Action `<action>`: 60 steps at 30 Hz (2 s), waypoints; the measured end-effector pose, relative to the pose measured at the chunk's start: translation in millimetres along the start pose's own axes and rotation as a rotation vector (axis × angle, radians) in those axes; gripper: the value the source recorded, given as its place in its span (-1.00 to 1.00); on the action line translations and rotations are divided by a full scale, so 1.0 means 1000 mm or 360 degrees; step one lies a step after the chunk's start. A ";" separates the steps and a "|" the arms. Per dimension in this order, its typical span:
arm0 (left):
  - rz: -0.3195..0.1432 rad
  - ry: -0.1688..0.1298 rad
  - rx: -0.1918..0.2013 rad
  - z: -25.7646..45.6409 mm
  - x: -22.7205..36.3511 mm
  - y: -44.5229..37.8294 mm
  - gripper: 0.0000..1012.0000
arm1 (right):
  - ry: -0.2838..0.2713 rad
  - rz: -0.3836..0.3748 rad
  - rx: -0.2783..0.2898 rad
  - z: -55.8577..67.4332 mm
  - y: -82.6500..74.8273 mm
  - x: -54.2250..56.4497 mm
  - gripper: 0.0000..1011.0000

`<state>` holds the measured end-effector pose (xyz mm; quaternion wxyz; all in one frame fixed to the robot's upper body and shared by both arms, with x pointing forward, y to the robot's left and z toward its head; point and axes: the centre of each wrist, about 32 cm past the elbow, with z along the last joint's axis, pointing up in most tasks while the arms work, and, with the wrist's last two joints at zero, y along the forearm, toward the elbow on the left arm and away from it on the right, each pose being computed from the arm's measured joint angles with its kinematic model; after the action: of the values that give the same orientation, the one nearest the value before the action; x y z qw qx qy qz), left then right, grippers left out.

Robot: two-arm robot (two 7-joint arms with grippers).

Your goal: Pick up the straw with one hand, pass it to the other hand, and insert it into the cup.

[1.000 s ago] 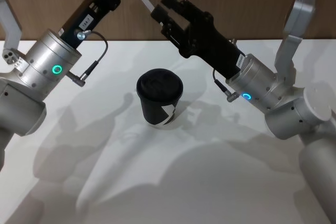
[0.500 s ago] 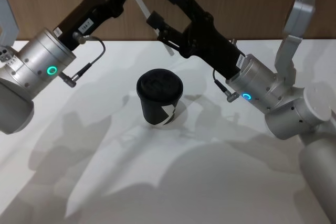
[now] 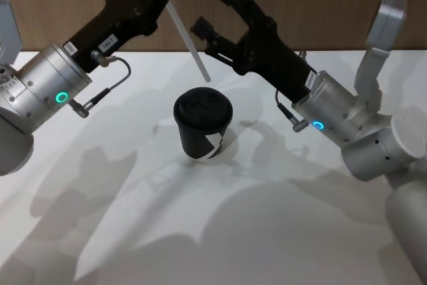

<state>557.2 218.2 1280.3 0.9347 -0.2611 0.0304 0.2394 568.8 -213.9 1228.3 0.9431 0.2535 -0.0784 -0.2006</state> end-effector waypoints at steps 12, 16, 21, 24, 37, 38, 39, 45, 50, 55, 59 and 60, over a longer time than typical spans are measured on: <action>0.0005 -0.0005 0.0028 -0.0010 0.0008 0.0009 -0.97 | -0.0016 -0.0082 -0.0032 0.005 -0.019 -0.006 0.98; 0.0008 -0.0005 0.0033 -0.0017 0.0019 0.0004 -0.97 | -0.0015 -0.0113 -0.0047 0.006 -0.026 -0.008 0.98; 0.0017 -0.0011 0.0041 -0.0029 0.0031 -0.0005 -0.97 | -0.0011 -0.0154 -0.0067 0.008 -0.036 -0.012 0.98; 0.0024 -0.0018 0.0047 -0.0037 0.0038 -0.0008 -0.97 | -0.0010 -0.0169 -0.0075 0.008 -0.039 -0.013 0.98; 0.0061 -0.0061 0.0079 -0.0093 0.0097 -0.0059 -0.97 | -0.0007 -0.0212 -0.0101 0.009 -0.049 -0.017 0.98; 0.0064 -0.0063 0.0083 -0.0103 0.0105 -0.0069 -0.97 | -0.0006 -0.0215 -0.0102 0.009 -0.049 -0.017 0.98; 0.0065 -0.0063 0.0085 -0.0111 0.0111 -0.0076 -0.97 | -0.0006 -0.0215 -0.0102 0.009 -0.049 -0.017 0.98; 0.0073 -0.0063 0.0101 -0.0159 0.0147 -0.0124 -0.97 | -0.0005 -0.0222 -0.0107 0.010 -0.051 -0.018 0.98; 0.0077 -0.0060 0.0114 -0.0194 0.0177 -0.0160 -0.97 | -0.0005 -0.0226 -0.0110 0.010 -0.052 -0.019 0.98; 0.0081 -0.0053 0.0134 -0.0228 0.0203 -0.0189 -0.97 | -0.0005 -0.0229 -0.0111 0.010 -0.052 -0.019 0.98; 0.0081 -0.0048 0.0150 -0.0249 0.0220 -0.0211 -0.97 | -0.0005 -0.0231 -0.0112 0.010 -0.053 -0.019 0.98; 0.0081 -0.0045 0.0156 -0.0259 0.0228 -0.0220 -0.97 | -0.0005 -0.0231 -0.0112 0.010 -0.053 -0.019 0.98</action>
<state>589.3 198.5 1264.2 0.9403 -0.2108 0.0355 0.2649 531.3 -252.2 1209.0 0.9342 0.2248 -0.0541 -0.2716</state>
